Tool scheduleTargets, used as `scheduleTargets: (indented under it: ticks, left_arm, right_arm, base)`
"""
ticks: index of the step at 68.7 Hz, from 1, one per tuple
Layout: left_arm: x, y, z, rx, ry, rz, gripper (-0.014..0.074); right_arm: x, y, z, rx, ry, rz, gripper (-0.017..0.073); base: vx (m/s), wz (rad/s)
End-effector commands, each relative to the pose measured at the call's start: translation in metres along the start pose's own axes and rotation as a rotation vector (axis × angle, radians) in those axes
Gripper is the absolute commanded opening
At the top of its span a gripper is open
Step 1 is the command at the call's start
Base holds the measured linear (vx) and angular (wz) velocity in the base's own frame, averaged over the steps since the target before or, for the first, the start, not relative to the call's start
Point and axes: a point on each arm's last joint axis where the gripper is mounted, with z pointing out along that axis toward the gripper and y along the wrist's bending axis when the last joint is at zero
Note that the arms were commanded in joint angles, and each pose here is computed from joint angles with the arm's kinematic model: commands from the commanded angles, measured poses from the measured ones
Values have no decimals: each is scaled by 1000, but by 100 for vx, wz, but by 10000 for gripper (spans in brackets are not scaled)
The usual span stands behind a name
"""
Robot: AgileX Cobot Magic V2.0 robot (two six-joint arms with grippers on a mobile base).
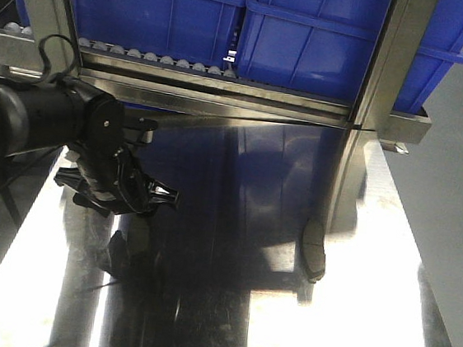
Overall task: Move and align brake pads A on conveyor
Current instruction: 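Lower the left gripper onto the nearer brake pad and close on it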
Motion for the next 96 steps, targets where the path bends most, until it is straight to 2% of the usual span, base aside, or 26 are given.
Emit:
scheduleTargets:
  ticks: [1,14,28,40,49,55,62,64,74,84,96]
  left_arm:
    - [-14,-7,-22,35,-81,-31,560]
    - [-22,-11,-14,43,-74,-42,570]
    - [-26,-13,4,12,6,-64,569]
    - [-29,-14,15,-7,54,-64,522]
    - [-27,-13,24,-23,82,-59,388]
    - [-26,-12,24,-26,88,-50,234]
    - [-27,-12,20,-23,80,-40,8]
    - [-27,-13,19,-21,76,-27,-9]
    - [-29,-13,-4,-22,7,2,-7]
    - [-22,-11,-40,-62,-133,69,-7]
    - [5,-3,-94,-5,-310,93,-6]
  right_arm:
    - [-14,-1,-1,10,-82,-17,525]
    - [-14,-1,-1,9,-81,-17,525]
    - [-14,-1,-1,9,-81,-17,525]
    - [-14,-1,-1,9,-81,-17,525]
    - [-14,-1,-1,9,-81,-17,525]
    - [-14,-1,-1,9,-81,-17,525]
    - [-14,-1,-1,9,-81,-17,525]
    - [-14,-1,-1,9,-81,-17,525]
    - [-14,-1,-1,9,-81,-17,525]
    - [-14,-1,-1,9,-81,-17,525]
    - [-14,-1,-1,9,-81,-17,525]
  base:
    - [0,0]
    - [0,0]
    - [0,0]
    - [0,0]
    - [0,0]
    - [0,0]
    - [0,0]
    - [0,0]
    - [0,0]
    - [0,0]
    - [0,0]
